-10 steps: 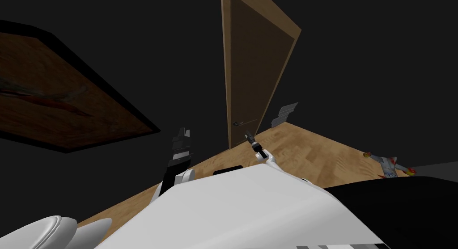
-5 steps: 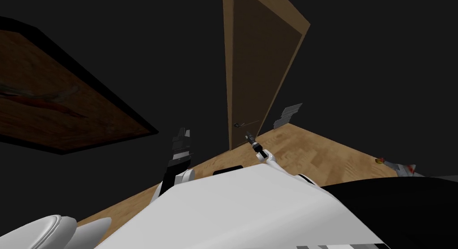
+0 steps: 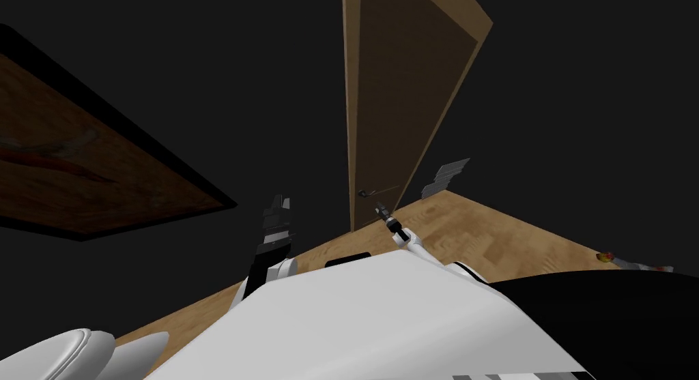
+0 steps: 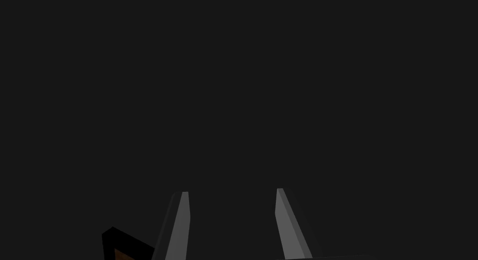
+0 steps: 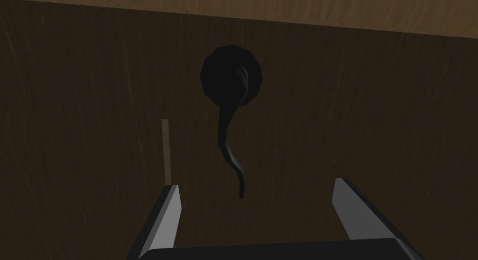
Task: Pull the door open
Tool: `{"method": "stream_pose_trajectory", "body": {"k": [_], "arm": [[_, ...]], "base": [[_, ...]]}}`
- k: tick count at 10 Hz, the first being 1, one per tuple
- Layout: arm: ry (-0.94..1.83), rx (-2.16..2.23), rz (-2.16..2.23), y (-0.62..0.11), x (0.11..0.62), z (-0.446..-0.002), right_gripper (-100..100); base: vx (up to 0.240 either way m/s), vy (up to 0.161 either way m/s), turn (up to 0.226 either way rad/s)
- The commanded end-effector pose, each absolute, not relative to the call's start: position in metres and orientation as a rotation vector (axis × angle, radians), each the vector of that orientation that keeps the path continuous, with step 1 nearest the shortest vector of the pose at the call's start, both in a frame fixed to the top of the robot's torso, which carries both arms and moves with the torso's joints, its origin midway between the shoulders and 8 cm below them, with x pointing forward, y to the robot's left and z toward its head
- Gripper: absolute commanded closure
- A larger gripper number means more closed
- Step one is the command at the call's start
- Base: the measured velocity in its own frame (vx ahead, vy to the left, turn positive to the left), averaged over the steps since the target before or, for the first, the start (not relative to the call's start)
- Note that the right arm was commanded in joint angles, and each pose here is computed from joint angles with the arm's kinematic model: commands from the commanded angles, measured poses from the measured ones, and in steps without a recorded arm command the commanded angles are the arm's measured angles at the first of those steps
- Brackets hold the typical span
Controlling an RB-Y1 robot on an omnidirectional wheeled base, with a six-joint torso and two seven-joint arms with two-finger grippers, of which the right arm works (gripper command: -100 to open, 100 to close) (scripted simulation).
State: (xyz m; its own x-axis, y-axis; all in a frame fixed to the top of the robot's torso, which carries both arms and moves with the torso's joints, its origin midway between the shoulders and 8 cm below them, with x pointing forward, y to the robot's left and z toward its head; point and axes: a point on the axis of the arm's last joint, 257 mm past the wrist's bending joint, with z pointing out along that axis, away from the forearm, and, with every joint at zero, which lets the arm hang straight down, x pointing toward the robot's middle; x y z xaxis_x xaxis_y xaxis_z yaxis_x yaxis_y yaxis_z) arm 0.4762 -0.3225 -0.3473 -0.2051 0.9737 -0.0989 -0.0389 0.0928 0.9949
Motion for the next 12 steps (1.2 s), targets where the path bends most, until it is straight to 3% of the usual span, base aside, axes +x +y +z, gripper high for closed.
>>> {"method": "stream_pose_trajectory", "body": {"k": [1, 5, 8, 12], "arm": [[1.393, 1.015, 1.293, -0.325, 0.476, -0.352, -100], [1.354, 1.05, 1.254, -0.361, 0.464, -0.354, -100], [1.299, 1.097, 1.193, -0.414, 0.444, -0.356, -100], [1.278, 1.111, 1.17, -0.433, 0.436, -0.355, -100]], "base": [[0.06, -0.028, 0.026], [0.107, 0.052, 0.139], [0.202, 0.094, 0.272], [0.101, 0.002, 0.095]]}}
